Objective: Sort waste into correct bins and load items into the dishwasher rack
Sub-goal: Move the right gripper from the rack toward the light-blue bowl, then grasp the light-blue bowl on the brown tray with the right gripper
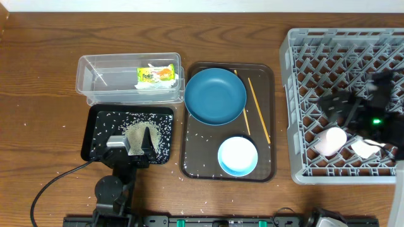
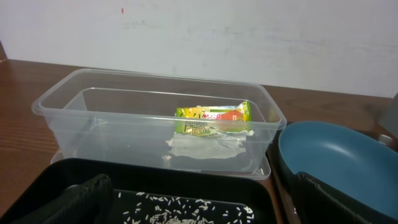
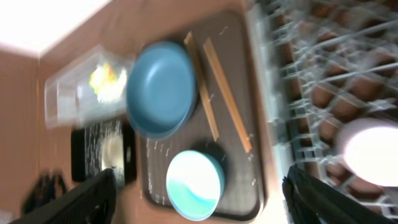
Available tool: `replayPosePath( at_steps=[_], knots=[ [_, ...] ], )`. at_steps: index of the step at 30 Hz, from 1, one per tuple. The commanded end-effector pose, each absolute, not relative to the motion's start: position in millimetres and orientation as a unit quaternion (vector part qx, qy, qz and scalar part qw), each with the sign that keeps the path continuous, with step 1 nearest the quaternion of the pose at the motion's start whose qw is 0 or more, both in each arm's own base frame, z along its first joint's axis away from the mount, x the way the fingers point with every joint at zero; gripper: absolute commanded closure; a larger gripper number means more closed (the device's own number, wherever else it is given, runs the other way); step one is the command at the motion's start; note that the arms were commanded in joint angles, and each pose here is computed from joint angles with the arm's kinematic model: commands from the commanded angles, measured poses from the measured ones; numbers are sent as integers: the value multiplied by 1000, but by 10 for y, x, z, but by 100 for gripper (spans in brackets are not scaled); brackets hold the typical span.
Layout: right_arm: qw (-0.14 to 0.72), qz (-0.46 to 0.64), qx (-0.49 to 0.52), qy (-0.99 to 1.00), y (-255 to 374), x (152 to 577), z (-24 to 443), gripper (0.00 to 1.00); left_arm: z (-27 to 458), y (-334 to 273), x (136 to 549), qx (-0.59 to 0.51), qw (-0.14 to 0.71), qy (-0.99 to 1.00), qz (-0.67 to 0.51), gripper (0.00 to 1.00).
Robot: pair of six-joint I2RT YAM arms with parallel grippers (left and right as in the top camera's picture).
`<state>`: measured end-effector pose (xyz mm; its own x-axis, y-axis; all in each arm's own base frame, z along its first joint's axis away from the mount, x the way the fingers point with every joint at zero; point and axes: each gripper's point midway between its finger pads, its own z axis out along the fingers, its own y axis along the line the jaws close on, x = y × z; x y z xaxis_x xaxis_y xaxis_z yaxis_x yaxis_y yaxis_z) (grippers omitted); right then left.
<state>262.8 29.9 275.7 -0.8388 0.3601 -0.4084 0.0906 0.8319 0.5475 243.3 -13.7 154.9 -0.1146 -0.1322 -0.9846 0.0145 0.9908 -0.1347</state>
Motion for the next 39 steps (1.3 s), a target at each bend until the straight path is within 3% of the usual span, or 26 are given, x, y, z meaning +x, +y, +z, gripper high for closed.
replayPosePath(
  at_steps=[1, 5, 9, 13, 17, 26, 39],
  knots=[
    [241, 224, 37, 944, 592, 2551, 2680, 14, 1376, -109, 2436, -47, 650, 757, -51, 7],
    [225, 164, -47, 959, 950, 2502, 2543, 9, 1376, -109, 2436, -47, 650, 757, -51, 7],
    [240, 175, -117, 948, 1369, 2557, 2559, 3, 1376, -109, 2436, -47, 650, 757, -51, 7],
    [217, 182, -110, 953, 1526, 2578, 2450, 11, 1376, -109, 2436, -47, 650, 757, -51, 7],
    [118, 152, -99, 976, 1487, 2476, 1989, 25, 1376, -109, 2436, -47, 650, 757, -51, 7],
    [-68, 176, -131, 973, 1643, 2036, 1018, 35, 1376, -109, 2436, -47, 650, 757, -51, 7],
    [-60, 116, -80, 988, 1454, 2050, 453, 41, 1376, -109, 2436, -47, 650, 757, -51, 7]
  ],
)
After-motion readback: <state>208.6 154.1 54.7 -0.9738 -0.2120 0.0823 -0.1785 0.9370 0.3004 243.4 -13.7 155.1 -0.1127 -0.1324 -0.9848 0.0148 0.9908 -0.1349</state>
